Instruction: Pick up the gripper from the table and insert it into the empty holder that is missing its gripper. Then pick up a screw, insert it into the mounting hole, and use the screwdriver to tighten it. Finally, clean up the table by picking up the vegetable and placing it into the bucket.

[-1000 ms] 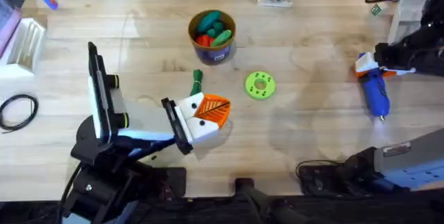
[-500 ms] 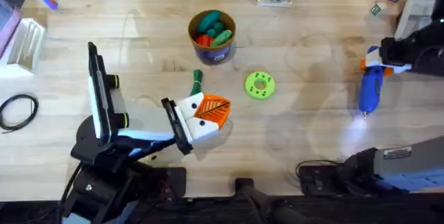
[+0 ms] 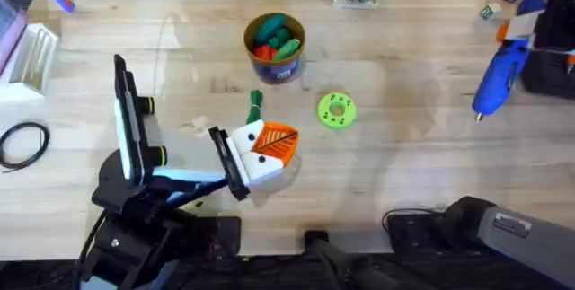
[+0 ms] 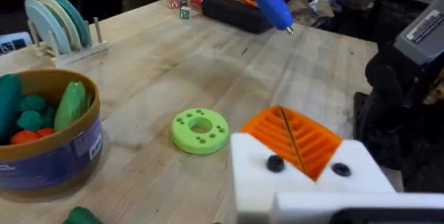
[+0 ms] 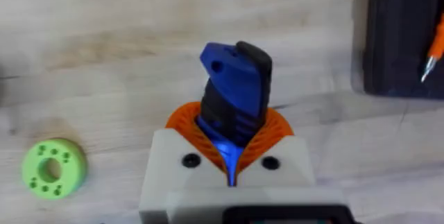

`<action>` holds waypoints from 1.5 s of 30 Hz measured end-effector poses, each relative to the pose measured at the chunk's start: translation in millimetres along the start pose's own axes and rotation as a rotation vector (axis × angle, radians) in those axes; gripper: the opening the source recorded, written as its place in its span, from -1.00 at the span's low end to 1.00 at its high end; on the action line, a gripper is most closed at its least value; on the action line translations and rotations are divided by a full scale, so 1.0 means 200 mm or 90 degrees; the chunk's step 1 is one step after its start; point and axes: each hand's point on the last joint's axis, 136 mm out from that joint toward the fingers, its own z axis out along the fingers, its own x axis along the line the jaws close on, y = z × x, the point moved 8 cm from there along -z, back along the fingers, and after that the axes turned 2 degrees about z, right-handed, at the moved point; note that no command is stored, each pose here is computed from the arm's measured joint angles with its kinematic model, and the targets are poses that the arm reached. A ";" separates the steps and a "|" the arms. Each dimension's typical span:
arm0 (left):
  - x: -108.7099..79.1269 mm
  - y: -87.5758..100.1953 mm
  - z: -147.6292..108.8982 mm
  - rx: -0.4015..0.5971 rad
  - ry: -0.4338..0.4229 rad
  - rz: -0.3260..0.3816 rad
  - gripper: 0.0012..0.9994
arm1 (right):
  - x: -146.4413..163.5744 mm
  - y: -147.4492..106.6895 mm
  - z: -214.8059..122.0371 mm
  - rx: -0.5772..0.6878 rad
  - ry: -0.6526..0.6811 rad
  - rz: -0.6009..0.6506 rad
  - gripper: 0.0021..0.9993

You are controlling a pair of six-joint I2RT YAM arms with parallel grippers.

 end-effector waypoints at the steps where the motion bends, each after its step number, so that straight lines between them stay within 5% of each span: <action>1: 0.00 0.00 0.00 0.000 0.000 0.000 -0.99 | 0.03 0.01 -0.05 -0.024 0.006 -0.009 -0.96; 11: 0.00 0.00 0.00 0.000 0.000 0.000 -0.99 | 0.38 -0.03 -0.46 -0.326 0.134 -0.096 -0.96; 18: 0.00 0.00 0.00 0.000 0.000 0.000 -0.99 | 0.66 -0.16 -0.58 -0.493 0.331 -0.133 -0.96; 34: 0.00 0.00 0.00 0.000 0.000 0.000 -0.99 | 1.29 -0.30 -0.78 -0.560 0.755 -0.252 -0.96; 45: 0.00 0.00 0.00 0.000 0.000 0.000 -0.99 | 1.57 -0.45 -0.79 -0.533 0.869 -0.329 -0.96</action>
